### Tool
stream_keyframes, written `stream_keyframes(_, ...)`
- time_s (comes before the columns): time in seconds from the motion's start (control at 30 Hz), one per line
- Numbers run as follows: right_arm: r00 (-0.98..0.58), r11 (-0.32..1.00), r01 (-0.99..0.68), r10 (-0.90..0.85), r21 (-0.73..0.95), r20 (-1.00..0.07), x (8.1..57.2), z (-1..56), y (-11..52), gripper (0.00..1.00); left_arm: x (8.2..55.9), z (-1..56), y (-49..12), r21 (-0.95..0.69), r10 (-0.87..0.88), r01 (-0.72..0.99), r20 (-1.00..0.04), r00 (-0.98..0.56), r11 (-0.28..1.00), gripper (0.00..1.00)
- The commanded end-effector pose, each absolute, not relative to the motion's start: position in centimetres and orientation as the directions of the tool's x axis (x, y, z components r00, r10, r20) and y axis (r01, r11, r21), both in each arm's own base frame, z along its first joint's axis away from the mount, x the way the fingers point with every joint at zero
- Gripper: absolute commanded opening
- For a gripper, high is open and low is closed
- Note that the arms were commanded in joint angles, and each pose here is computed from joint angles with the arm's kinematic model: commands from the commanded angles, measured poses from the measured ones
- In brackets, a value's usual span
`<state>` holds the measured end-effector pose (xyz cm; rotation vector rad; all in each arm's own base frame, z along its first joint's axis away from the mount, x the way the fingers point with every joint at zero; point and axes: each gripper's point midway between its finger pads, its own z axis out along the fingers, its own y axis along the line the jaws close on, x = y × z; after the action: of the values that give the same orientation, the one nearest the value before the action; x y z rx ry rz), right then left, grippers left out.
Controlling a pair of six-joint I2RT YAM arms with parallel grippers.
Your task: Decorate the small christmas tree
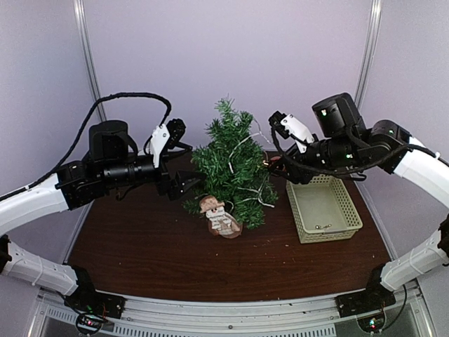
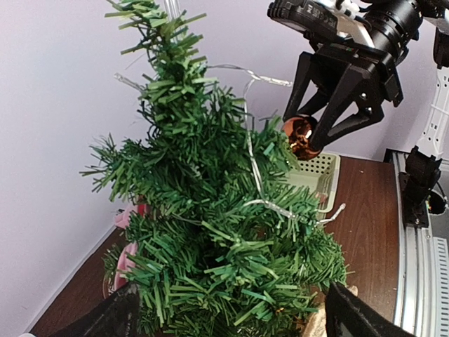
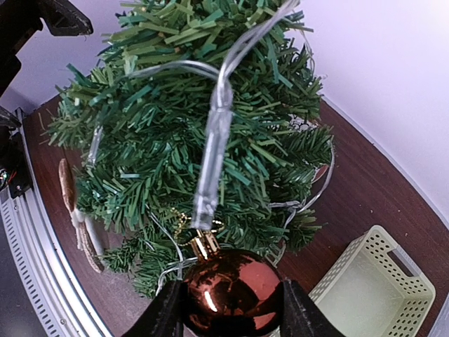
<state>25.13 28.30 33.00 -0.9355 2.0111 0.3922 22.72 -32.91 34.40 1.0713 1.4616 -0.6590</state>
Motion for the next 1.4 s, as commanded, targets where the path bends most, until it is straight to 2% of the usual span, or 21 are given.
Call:
stream_keyframes(0.0,-0.324,0.634,-0.772,-0.454,-0.045,-0.83,24.8,33.7,29.3,0.4,22.8,36.3,-32.9,0.199,0.214,0.877,-0.97,0.113,0.437,0.91)
stream_keyframes(0.93,-0.345,0.668,-0.737,-0.505,-0.105,-0.791,25.9,32.0,28.5,0.42,22.8,36.5,-32.6,0.203,0.214,0.873,-0.97,0.117,0.444,0.91)
stream_keyframes(1.1,-0.341,0.663,-0.742,-0.5,-0.098,-0.796,25.8,32.3,28.7,0.42,21.4,36.9,-33.1,0.241,0.213,0.884,-0.963,0.166,0.4,0.91)
stream_keyframes(1.3,-0.339,0.663,-0.743,-0.495,-0.096,-0.8,25.7,32.5,28.6,0.42,18.1,38.8,-35.4,0.455,0.26,0.82,-0.887,0.382,0.348,0.72)
stream_keyframes(1.37,-0.336,0.662,-0.743,-0.495,-0.098,-0.801,25.7,32.5,28.6,0.42,17.0,38.6,-36.6,0.521,0.282,0.797,-0.849,0.447,0.305,0.61)
